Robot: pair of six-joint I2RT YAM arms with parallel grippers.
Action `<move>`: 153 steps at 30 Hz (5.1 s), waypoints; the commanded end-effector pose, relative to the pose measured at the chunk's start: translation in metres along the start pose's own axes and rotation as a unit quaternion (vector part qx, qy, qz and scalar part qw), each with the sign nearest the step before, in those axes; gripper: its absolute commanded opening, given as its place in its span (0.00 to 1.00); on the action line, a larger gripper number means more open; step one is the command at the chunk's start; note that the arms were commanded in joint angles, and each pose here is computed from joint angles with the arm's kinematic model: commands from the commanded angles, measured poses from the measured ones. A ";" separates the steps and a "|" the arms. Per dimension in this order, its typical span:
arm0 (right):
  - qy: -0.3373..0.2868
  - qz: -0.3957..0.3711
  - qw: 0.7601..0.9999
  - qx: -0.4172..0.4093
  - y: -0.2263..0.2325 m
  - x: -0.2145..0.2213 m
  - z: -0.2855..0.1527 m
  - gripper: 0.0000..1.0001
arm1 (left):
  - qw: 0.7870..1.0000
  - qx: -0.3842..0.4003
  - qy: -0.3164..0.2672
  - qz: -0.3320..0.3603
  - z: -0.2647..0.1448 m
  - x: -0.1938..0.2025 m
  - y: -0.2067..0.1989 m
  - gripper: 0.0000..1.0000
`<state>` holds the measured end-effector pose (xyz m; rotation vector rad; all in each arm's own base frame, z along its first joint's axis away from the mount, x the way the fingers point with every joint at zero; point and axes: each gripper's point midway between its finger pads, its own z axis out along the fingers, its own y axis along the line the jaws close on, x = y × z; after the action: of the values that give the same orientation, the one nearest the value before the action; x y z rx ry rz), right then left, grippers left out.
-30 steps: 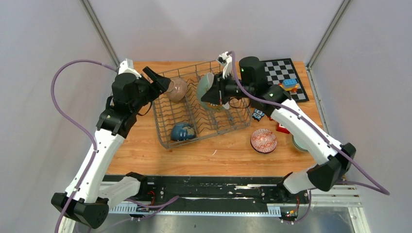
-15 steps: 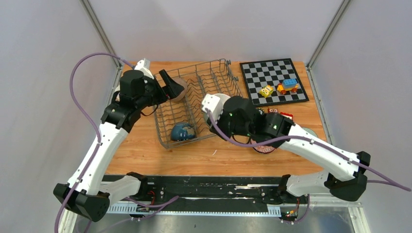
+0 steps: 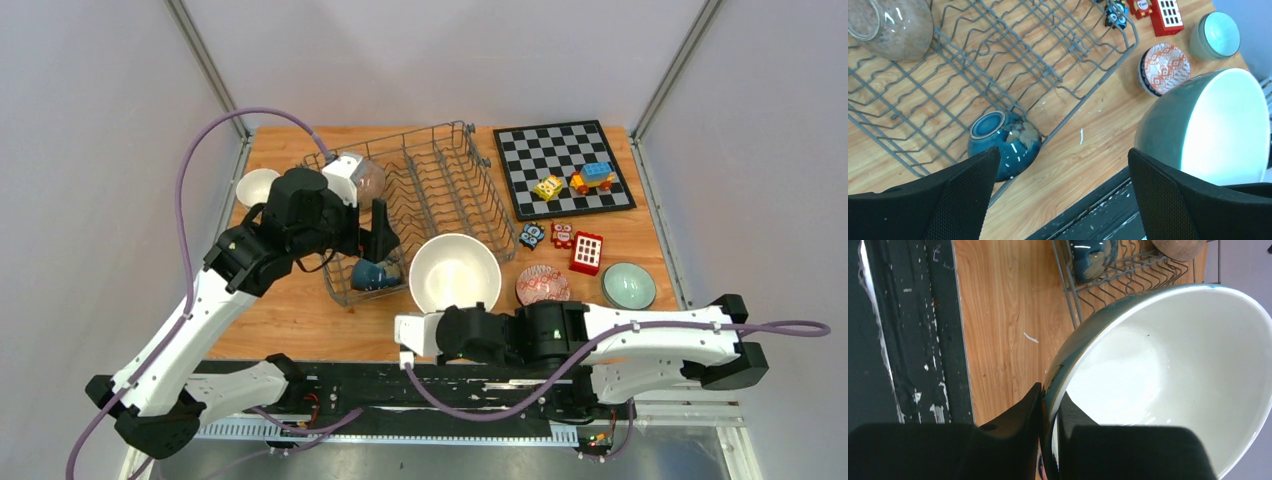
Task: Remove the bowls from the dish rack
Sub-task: Place the bowl at the center of the board.
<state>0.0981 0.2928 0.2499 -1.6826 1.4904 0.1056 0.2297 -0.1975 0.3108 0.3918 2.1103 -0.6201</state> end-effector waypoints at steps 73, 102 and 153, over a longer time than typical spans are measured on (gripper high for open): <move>0.066 -0.168 0.983 -0.038 0.052 -0.009 0.002 0.04 | 0.970 0.018 0.156 0.188 0.021 0.095 -0.079 0.00; -0.164 0.294 0.940 0.061 -0.019 -0.050 -0.067 0.80 | 0.994 -0.108 0.012 -0.002 0.008 0.033 0.000 0.00; -0.046 0.530 0.837 0.128 -0.025 0.081 0.002 0.78 | 0.722 -0.486 -0.251 -0.423 -0.108 0.072 0.254 0.00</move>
<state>0.1417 0.2324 0.2163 -0.4829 2.1020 0.5186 0.2257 0.0691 0.2212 -1.0515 1.9464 0.2149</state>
